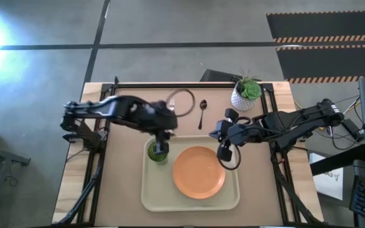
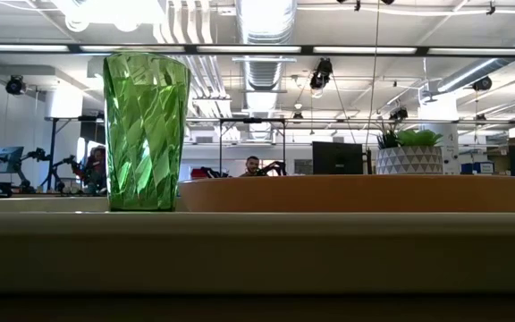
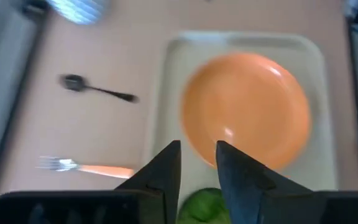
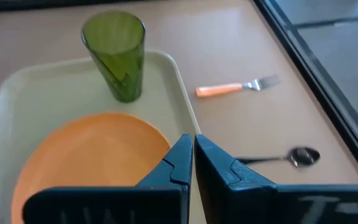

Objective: Pick and place plate/cup/fork/spoon on tray
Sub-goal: Adjust the orange plate

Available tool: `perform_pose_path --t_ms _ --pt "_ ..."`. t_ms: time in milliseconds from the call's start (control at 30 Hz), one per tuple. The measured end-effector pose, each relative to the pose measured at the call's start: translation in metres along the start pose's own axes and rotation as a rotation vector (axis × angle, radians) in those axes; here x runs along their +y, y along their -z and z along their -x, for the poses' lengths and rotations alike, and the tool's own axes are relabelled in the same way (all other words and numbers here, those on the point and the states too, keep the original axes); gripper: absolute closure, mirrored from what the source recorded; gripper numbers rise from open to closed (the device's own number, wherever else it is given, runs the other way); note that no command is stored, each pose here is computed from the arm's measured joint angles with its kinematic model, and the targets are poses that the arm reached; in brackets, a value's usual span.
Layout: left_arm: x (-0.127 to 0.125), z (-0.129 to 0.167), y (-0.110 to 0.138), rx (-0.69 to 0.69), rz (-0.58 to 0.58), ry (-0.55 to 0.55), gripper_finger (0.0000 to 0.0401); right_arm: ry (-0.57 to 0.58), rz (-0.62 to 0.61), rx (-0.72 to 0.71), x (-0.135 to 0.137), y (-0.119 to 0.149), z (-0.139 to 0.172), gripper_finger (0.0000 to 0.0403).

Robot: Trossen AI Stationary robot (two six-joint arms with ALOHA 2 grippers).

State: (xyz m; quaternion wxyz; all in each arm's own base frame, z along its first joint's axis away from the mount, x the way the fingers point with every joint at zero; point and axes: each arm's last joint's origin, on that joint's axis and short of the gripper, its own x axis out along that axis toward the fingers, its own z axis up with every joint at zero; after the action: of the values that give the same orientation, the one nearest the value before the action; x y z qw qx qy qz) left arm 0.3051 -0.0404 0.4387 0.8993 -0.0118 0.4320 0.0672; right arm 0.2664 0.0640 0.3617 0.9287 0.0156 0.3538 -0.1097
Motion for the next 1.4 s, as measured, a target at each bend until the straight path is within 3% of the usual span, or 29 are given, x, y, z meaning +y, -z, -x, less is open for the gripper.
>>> perform_pose_path --t_ms 233,500,733,933,1167,1400 --pt "0.014 0.045 0.020 -0.104 0.024 -0.255 0.0357 0.028 -0.012 0.061 -0.006 0.006 0.000 0.0394" --pt "0.022 0.065 0.053 -0.133 0.057 -0.326 0.0398 0.150 -0.075 0.182 -0.043 0.015 0.005 0.0394" --pt "0.031 0.064 0.086 -0.121 0.085 -0.405 0.0401 0.204 -0.196 0.256 -0.072 0.039 -0.003 0.0394" --pt "0.038 0.071 0.106 -0.178 0.174 -0.413 0.0401 0.136 -0.363 0.341 -0.078 0.083 -0.027 0.0394" --pt "0.040 0.071 0.121 -0.250 0.201 -0.378 0.0401 -0.093 -0.536 0.145 -0.067 0.122 -0.071 0.0394" --pt "0.040 0.061 0.133 -0.228 0.194 -0.380 0.0401 -0.065 -0.615 0.199 -0.067 0.152 -0.086 0.0394"
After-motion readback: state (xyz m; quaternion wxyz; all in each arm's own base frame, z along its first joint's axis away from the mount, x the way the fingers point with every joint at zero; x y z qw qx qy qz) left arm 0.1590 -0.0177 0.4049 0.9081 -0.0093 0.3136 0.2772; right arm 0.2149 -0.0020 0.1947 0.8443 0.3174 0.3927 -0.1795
